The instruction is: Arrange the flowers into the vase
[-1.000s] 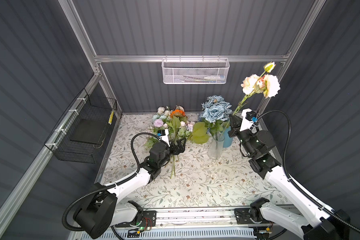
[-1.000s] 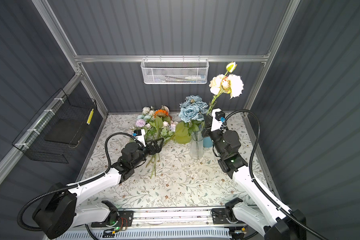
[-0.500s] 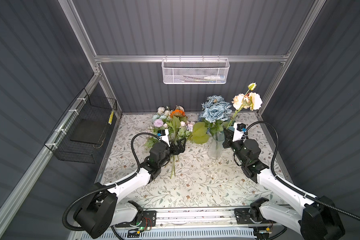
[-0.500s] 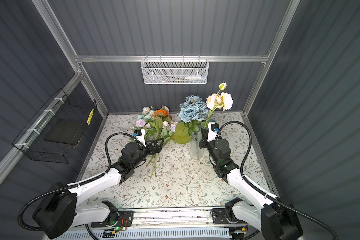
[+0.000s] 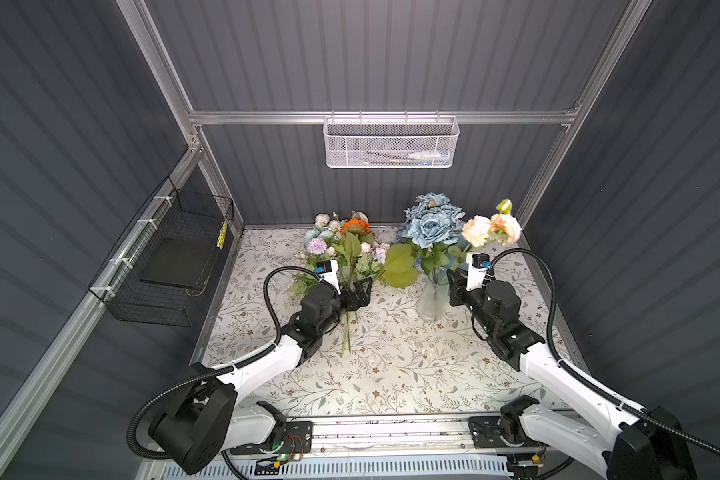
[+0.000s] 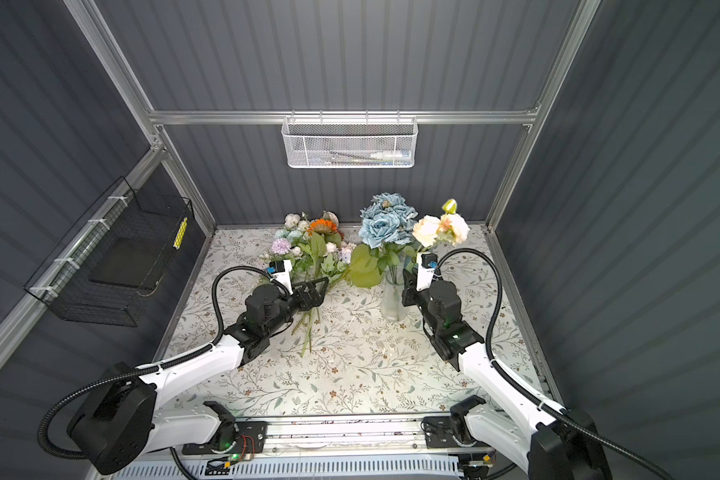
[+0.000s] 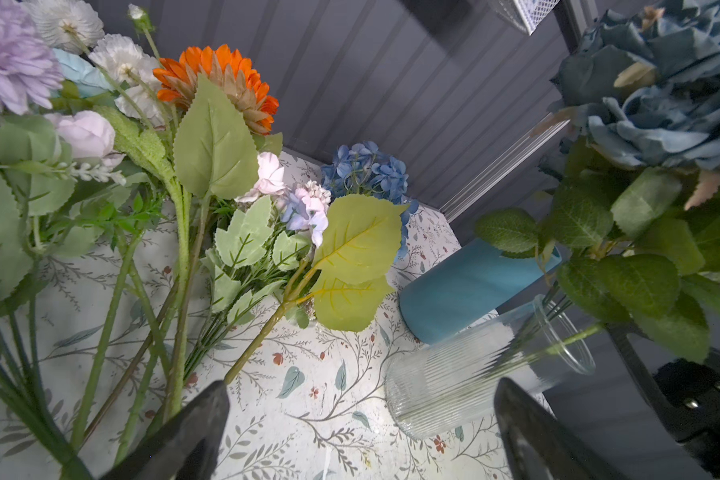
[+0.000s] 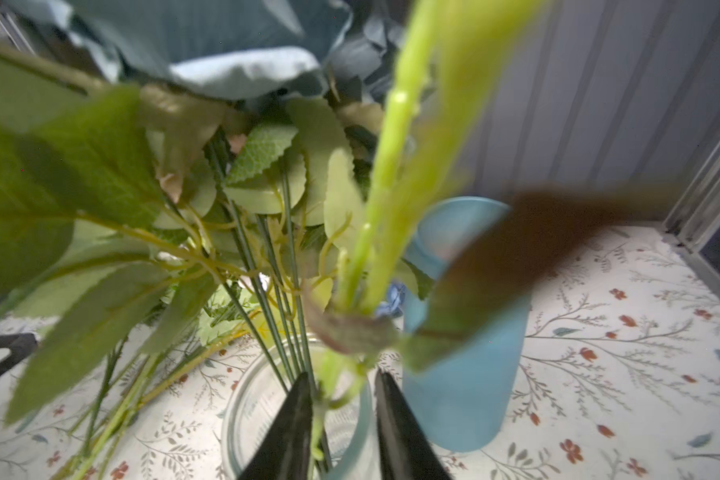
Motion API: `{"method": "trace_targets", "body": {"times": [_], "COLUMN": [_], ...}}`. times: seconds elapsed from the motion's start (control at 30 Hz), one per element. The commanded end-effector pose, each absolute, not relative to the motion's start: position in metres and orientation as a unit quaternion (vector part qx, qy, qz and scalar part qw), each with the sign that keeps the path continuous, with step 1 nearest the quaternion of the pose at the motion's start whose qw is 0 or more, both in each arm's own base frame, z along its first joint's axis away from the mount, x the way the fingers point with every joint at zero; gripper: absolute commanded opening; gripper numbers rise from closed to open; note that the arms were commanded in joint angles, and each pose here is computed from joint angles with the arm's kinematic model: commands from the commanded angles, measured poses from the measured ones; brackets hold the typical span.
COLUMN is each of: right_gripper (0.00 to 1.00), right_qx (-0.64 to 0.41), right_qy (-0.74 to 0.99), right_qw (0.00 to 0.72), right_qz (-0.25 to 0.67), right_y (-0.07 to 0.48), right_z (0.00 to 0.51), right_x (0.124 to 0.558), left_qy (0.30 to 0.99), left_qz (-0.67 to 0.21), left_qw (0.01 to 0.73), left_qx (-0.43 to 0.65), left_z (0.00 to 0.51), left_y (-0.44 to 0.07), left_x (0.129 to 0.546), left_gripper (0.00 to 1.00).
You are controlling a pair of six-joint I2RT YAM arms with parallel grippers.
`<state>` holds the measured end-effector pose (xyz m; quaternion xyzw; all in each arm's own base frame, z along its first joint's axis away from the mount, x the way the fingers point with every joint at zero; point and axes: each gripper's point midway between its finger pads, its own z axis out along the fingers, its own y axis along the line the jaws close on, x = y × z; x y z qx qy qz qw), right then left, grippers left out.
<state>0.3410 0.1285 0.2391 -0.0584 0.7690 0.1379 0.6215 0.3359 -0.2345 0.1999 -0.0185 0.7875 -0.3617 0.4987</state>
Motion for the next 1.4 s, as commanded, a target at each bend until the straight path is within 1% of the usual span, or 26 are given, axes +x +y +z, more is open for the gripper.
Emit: {"method": "trace_targets", "body": {"times": [0.0, 0.13, 0.3, 0.47, 0.57, 0.63, 0.67, 0.73, 0.83, 0.9, 0.97, 1.07, 1.13, 1.2, 1.27, 1.33, 1.37], "right_gripper": [0.47, 0.6, 0.69, 0.72, 0.73, 0.73, 0.73, 0.73, 0.73, 0.75, 0.79, 0.89, 0.95, 0.98, 0.99, 0.99, 0.99], "right_qx": [-0.063, -0.066, -0.061, -0.053, -0.051, -0.051, -0.052, -0.05, -0.049, -0.053, -0.058, -0.062, -0.064, -0.057, -0.05, -0.048, -0.05], "right_qy": [0.787, 0.801, 0.816, 0.823, 0.82, 0.818, 0.818, 0.819, 0.816, 0.812, 0.812, 0.815, 0.815, 0.811, 0.808, 0.805, 0.803], "right_qw": [0.602, 0.581, 0.555, 0.532, 0.523, 0.512, 0.507, 0.496, 0.478, 0.468, 0.461, 0.455, 0.456, 0.463, 0.464, 0.463, 0.465], "right_qz": [0.121, 0.13, 0.148, 0.19, 0.228, 0.257, 0.267, 0.286, 0.321, 0.345, 0.353, 0.354, 0.352, 0.352, 0.36, 0.367, 0.369], "right_y": [0.122, 0.122, 0.119, 0.12, 0.124, 0.13, 0.132, 0.136, 0.147, 0.155, 0.16, 0.165, 0.166, 0.166, 0.168, 0.171, 0.172], "right_z": [0.23, 0.231, 0.235, 0.246, 0.255, 0.257, 0.256, 0.252, 0.246, 0.245, 0.243, 0.24, 0.237, 0.235, 0.234, 0.234, 0.235], "right_x": [0.334, 0.323, 0.302, 0.275, 0.258, 0.248, 0.244, 0.238, 0.231, 0.229, 0.227, 0.227, 0.227, 0.23, 0.232, 0.233, 0.233], "left_qy": [0.788, 0.797, 0.808, 0.815, 0.824, 0.831, 0.834, 0.841, 0.861, 0.872, 0.881, 0.896, 0.902, 0.907, 0.911, 0.913, 0.914], "left_qz": [-0.338, -0.305, -0.281, -0.285, -0.296, -0.305, -0.311, -0.318, -0.301, -0.288, -0.276, -0.253, -0.238, -0.224, -0.215, -0.202, -0.193], "left_qw": [0.515, 0.521, 0.517, 0.501, 0.482, 0.463, 0.455, 0.437, 0.409, 0.396, 0.384, 0.362, 0.355, 0.348, 0.343, 0.343, 0.346], "left_qx": [-0.011, -0.015, -0.038, -0.054, -0.048, -0.038, -0.033, -0.014, 0.003, 0.012, 0.025, 0.046, 0.061, 0.074, 0.083, 0.09, 0.092], "left_z": [0.216, 0.218, 0.216, 0.212, 0.209, 0.206, 0.205, 0.201, 0.186, 0.175, 0.164, 0.146, 0.135, 0.126, 0.119, 0.116, 0.114], "left_y": [-0.227, -0.209, -0.18, -0.165, -0.167, -0.173, -0.177, -0.185, -0.189, -0.19, -0.192, -0.194, -0.196, -0.198, -0.201, -0.203, -0.202], "left_x": [0.337, 0.335, 0.337, 0.341, 0.344, 0.345, 0.344, 0.345, 0.347, 0.349, 0.352, 0.358, 0.365, 0.373, 0.382, 0.394, 0.399], "left_gripper": [1.0, 0.99, 0.99, 0.99, 0.99, 0.97, 0.96, 0.89, 0.77, 0.72, 0.66, 0.57, 0.48, 0.46, 0.44, 0.39, 0.38]}}
